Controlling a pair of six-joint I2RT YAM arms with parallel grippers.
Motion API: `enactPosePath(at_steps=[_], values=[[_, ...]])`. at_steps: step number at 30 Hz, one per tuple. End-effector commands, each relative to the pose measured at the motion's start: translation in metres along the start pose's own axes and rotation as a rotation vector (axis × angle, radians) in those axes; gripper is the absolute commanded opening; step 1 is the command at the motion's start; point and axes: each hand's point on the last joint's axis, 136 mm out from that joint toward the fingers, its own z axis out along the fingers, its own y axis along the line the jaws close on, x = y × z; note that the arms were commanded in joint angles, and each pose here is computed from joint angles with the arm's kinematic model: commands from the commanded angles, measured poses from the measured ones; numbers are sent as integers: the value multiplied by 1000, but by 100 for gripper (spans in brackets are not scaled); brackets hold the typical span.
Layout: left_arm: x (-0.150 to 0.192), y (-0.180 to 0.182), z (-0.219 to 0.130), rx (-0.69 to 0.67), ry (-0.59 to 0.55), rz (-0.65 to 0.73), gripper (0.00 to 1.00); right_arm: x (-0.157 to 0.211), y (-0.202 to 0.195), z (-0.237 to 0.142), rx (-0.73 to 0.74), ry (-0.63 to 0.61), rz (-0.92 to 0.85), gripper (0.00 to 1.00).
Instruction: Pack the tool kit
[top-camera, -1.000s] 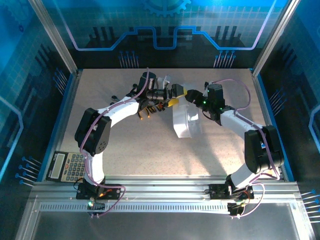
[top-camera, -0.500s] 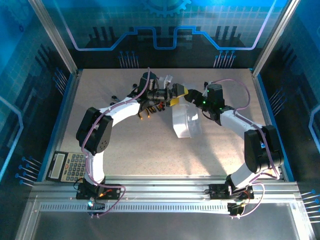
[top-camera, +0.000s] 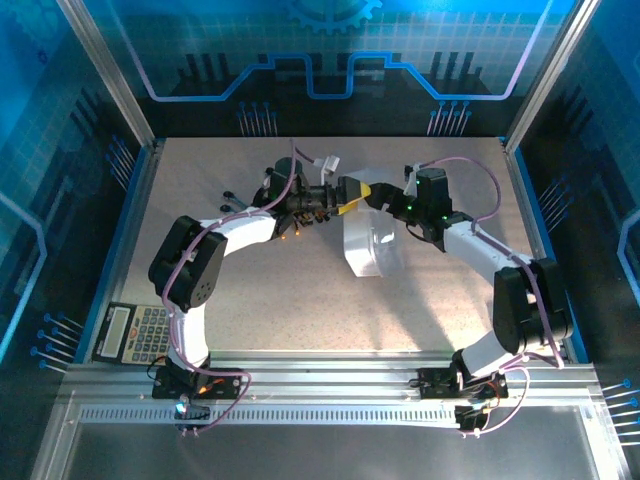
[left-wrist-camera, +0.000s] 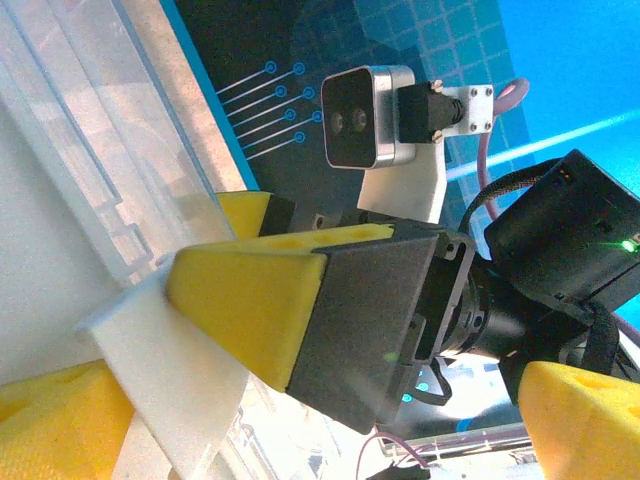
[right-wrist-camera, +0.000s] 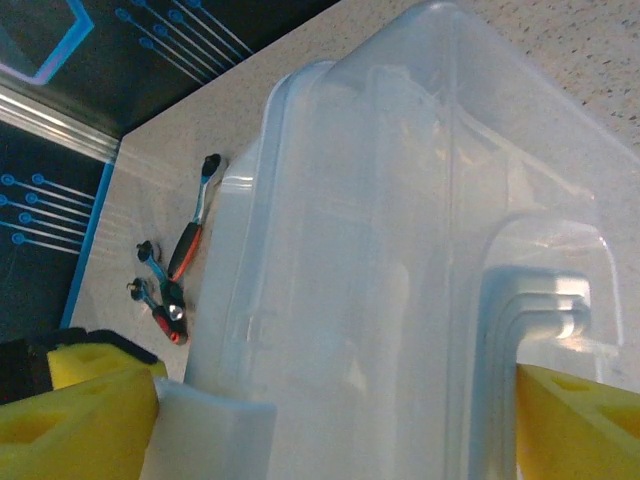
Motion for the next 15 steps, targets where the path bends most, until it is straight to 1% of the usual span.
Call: enactPosePath(at_steps=[1,11,15], values=[[47,67,3,-117,83,-195,99,13,38,-11,-120,92,-48,88],[51,84,5,-87,67,-230,99,3,63,-22,-141,85,-97,88],[51,88,6,-83,66,-235,99,0,63,-22,-121,86,-112,88]])
